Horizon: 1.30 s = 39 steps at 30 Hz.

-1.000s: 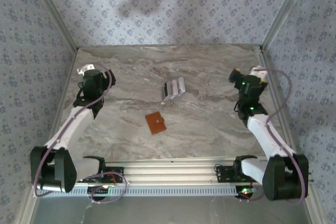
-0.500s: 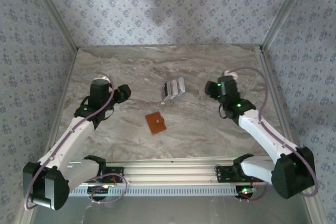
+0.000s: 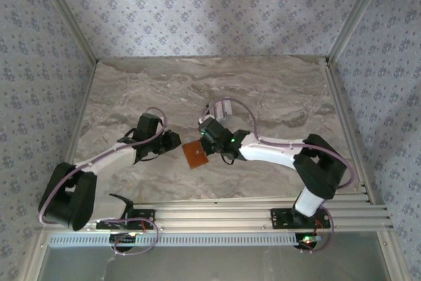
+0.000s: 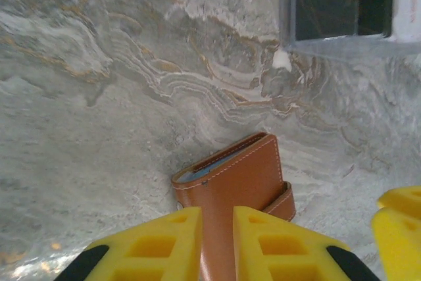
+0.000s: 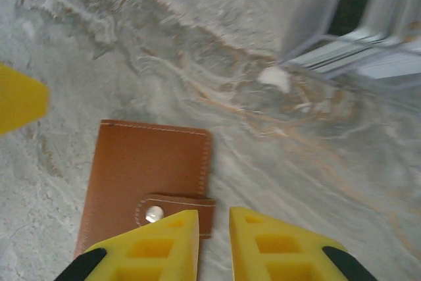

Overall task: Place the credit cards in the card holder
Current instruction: Open the button on the card holder.

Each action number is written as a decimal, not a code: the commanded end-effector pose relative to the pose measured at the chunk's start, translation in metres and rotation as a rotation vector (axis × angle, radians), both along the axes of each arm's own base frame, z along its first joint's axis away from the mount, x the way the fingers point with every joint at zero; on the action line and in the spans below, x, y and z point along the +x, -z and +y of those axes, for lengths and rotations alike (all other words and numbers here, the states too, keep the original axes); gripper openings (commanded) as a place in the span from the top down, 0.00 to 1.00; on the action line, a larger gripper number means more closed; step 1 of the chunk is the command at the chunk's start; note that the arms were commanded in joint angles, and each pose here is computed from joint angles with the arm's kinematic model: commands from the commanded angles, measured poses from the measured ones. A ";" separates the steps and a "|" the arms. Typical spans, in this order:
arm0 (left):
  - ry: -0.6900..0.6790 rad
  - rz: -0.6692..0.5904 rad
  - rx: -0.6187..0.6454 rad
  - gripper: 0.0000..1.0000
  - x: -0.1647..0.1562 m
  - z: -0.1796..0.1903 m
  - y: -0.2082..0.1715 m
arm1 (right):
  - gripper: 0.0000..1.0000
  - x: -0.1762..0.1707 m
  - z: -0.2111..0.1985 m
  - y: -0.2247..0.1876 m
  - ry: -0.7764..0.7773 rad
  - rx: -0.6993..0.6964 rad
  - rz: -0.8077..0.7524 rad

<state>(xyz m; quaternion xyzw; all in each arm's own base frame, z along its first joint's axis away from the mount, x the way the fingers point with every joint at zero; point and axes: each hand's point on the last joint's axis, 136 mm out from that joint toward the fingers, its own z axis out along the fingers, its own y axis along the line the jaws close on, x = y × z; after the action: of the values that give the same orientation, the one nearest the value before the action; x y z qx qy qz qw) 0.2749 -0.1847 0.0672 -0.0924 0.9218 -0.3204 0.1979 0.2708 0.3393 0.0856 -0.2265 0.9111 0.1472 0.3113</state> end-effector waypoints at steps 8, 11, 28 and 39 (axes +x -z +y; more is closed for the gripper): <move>0.084 0.030 -0.023 0.84 -0.006 -0.028 0.028 | 0.72 -0.013 0.041 0.033 -0.057 -0.039 0.026; 0.049 0.111 0.044 0.88 -0.013 -0.018 0.050 | 0.69 -0.011 0.038 0.043 -0.039 -0.086 0.020; 0.037 0.214 0.153 0.91 -0.022 -0.011 0.081 | 0.66 -0.004 0.002 0.078 0.067 -0.356 -0.055; 0.033 0.230 0.173 0.92 -0.021 -0.009 0.088 | 0.85 -0.001 -0.024 0.101 0.123 -0.412 -0.043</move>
<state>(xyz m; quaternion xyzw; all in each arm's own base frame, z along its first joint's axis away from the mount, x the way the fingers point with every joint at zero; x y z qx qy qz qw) 0.2828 -0.2211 0.0252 -0.0737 0.9342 -0.3150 0.1505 0.2772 0.3602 0.0339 -0.2353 0.9087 0.0009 0.3449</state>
